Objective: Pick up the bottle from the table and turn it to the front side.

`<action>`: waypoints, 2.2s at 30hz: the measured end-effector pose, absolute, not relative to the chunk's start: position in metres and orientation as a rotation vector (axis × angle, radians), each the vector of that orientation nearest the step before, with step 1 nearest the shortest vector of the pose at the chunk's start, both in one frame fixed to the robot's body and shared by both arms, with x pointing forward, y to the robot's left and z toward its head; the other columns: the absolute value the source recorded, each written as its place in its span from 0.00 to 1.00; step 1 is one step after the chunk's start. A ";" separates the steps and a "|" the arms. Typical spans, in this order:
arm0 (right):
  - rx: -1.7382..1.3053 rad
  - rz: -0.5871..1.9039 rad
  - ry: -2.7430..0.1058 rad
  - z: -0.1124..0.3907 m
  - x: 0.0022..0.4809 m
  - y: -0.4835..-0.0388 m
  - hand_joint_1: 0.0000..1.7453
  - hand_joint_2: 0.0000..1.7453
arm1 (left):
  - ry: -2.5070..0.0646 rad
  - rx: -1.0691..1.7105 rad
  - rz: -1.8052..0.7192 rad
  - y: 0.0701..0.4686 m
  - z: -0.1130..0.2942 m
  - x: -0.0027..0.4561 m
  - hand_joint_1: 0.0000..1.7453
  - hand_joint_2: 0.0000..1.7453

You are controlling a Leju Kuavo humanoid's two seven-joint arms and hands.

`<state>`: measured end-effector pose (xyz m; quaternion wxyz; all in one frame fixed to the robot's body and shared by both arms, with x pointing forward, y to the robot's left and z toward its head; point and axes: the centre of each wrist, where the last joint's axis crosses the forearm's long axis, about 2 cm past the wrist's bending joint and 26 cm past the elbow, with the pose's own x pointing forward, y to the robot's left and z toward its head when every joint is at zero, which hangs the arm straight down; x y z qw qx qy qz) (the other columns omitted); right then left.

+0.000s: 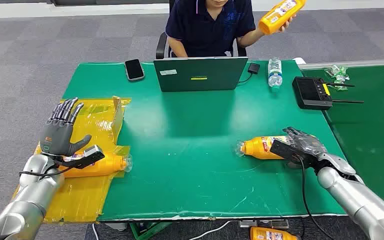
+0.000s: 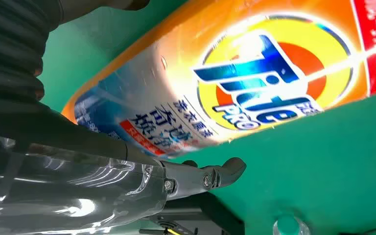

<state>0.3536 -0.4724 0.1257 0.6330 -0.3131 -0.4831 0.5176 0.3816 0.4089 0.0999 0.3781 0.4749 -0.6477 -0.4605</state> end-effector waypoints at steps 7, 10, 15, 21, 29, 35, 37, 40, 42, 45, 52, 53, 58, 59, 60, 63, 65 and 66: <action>-0.705 1.170 -1.114 0.117 0.350 -0.468 0.00 1.00 | -1.656 1.219 -1.168 0.409 0.100 0.381 0.00 1.00; -0.701 1.167 -1.124 0.110 0.350 -0.460 0.00 1.00 | -1.653 1.219 -1.166 0.409 0.099 0.381 0.00 1.00; -0.689 1.161 -1.132 0.104 0.350 -0.452 0.00 1.00 | -1.651 1.218 -1.166 0.409 0.099 0.381 0.00 1.00; -0.678 1.157 -1.133 0.101 0.351 -0.446 1.00 1.00 | -1.650 1.217 -1.166 0.409 0.098 0.380 0.00 1.00; -0.666 1.157 -1.143 0.098 0.354 -0.437 1.00 1.00 | -1.640 1.210 -1.166 0.409 0.093 0.376 0.00 1.00; -0.665 1.174 -1.148 0.097 0.355 -0.435 1.00 1.00 | -1.635 1.211 -1.165 0.408 0.091 0.374 0.00 1.00; -0.663 1.176 -1.149 0.097 0.356 -0.434 1.00 1.00 | -1.634 1.211 -1.168 0.408 0.091 0.374 0.00 1.00; -0.664 1.180 -1.149 0.097 0.356 -0.433 1.00 1.00 | -1.634 1.211 -1.173 0.408 0.091 0.374 0.00 1.00; -0.664 1.180 -1.152 0.097 0.357 -0.433 1.00 1.00 | -1.635 1.210 -1.174 0.408 0.091 0.374 0.00 1.00; -0.659 1.180 -1.164 0.098 0.357 -0.431 1.00 1.00 | -1.637 1.208 -1.175 0.407 0.091 0.374 0.00 1.00; -0.626 1.189 -1.239 0.101 0.366 -0.416 1.00 1.00 | -1.651 1.201 -1.181 0.405 0.091 0.375 0.00 1.00; -0.623 1.192 -1.248 0.102 0.368 -0.412 1.00 1.00 | -1.654 1.200 -1.184 0.404 0.092 0.375 0.00 1.00; -0.588 1.170 -1.364 0.118 0.388 -0.385 1.00 1.00 | -1.684 1.189 -1.194 0.396 0.098 0.383 0.00 1.00; -0.581 1.157 -1.398 0.123 0.394 -0.377 1.00 1.00 | -1.690 1.188 -1.193 0.393 0.100 0.385 0.00 1.00; -0.575 1.143 -1.431 0.130 0.400 -0.368 1.00 1.00 | -1.698 1.186 -1.192 0.389 0.102 0.388 0.00 1.00; -0.560 1.114 -1.507 0.147 0.415 -0.346 1.00 1.00 | -1.718 1.181 -1.185 0.381 0.108 0.395 0.00 1.00; -0.551 1.098 -1.541 0.156 0.422 -0.336 1.00 1.00 | -1.728 1.177 -1.181 0.378 0.111 0.397 0.00 1.00; -0.546 1.090 -1.559 0.160 0.425 -0.331 1.00 1.00 | -1.734 1.174 -1.180 0.377 0.111 0.398 0.00 1.00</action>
